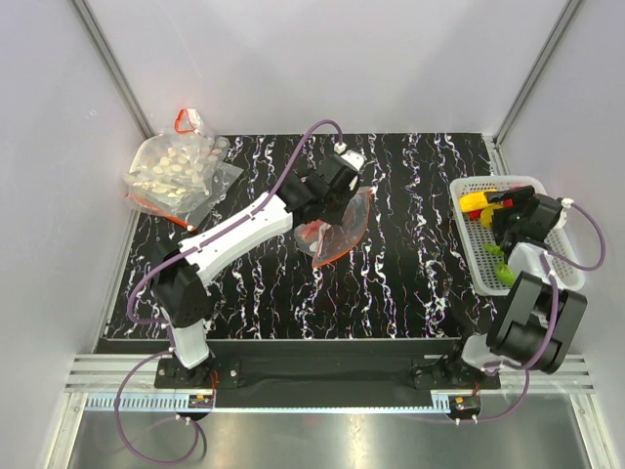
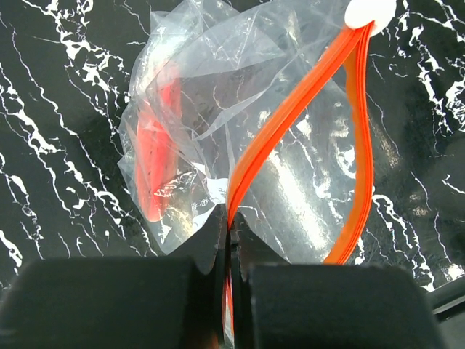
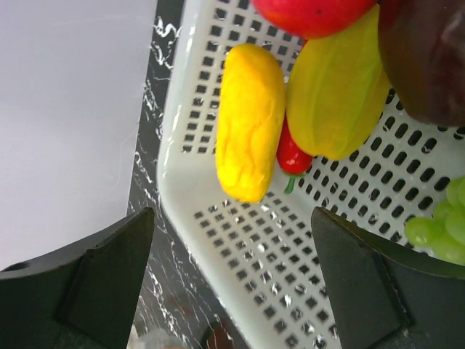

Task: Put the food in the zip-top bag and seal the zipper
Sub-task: Pick up the fake fruit from the bin, then place the fake fruit in the zipper food storage bag.

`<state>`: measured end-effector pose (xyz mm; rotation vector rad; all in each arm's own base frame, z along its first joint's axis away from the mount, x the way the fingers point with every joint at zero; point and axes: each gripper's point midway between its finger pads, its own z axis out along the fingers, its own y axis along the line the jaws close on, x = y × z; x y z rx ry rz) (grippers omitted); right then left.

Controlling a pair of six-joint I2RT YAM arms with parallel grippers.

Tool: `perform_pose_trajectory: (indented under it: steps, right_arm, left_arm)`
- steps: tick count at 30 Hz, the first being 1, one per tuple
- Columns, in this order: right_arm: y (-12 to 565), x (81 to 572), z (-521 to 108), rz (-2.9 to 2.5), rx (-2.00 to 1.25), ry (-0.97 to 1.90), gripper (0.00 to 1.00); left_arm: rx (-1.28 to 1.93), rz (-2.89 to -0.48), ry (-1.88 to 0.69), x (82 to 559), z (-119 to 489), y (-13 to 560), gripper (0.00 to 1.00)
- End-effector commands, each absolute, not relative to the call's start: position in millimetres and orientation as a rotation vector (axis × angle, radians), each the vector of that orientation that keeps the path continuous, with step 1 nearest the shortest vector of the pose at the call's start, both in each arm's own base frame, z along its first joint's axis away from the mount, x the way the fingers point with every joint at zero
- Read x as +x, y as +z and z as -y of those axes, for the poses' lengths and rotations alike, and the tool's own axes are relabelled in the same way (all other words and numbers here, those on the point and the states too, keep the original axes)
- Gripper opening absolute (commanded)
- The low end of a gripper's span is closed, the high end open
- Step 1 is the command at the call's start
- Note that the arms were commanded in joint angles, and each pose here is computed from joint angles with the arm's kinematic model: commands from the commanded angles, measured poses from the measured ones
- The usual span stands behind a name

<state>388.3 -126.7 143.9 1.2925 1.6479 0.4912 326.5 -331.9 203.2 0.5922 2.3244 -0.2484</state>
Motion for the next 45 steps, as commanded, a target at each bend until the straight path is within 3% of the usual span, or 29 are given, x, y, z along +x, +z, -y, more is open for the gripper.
perform_pose_trajectory:
  steps: [1, 17, 19, 21, 22, 23, 25, 28, 37, 45]
  right_arm:
    - [149.5, 413.5, 141.2, -1.536, 1.302, 0.537, 0.96]
    - [109.6, 497.7, 147.4, -1.532, 1.293, 0.513, 0.87]
    - [106.1, 502.5, 143.7, -1.528, 1.289, 0.52, 0.75]
    - [105.1, 503.4, 142.1, -1.526, 1.284, 0.516, 0.7]
    - [106.1, 502.8, 142.1, -1.521, 1.281, 0.516, 0.55]
    - [110.2, 503.4, 142.1, -1.508, 1.268, 0.522, 0.5]
    - [119.2, 499.2, 141.4, -1.498, 1.241, 0.515, 0.34]
    - [144.2, 489.3, 141.8, -1.479, 1.179, 0.477, 0.29]
    - [225.3, 423.5, 125.5, -1.447, 0.989, 0.357, 0.24]
    - [260.3, 363.9, 82.3, -1.497, 0.842, 0.345, 0.23]
  left_arm:
    - [0.573, -2.229, -0.337, 324.6, 337.7, 233.0, 0.0]
    - [0.579, -2.215, -0.373, 316.3, 334.1, 229.3, 0.01]
    - [0.58, -2.217, -0.375, 316.6, 334.2, 228.2, 0.01]
    - [0.583, -2.221, -0.373, 316.4, 335.1, 226.2, 0.01]
    - [0.581, -2.22, -0.373, 317.1, 334.8, 226.8, 0.01]
    - [0.583, -2.221, -0.373, 316.7, 335.4, 226.1, 0.01]
    - [0.582, -2.221, -0.371, 316.8, 335.2, 226.1, 0.01]
    - [0.584, -2.227, -0.365, 317.4, 335.4, 224.3, 0.01]
    - [0.591, -2.219, -0.353, 318.8, 338.5, 231.4, 0.0]
    - [0.576, -2.228, -0.355, 318.6, 338.6, 236.5, 0.0]
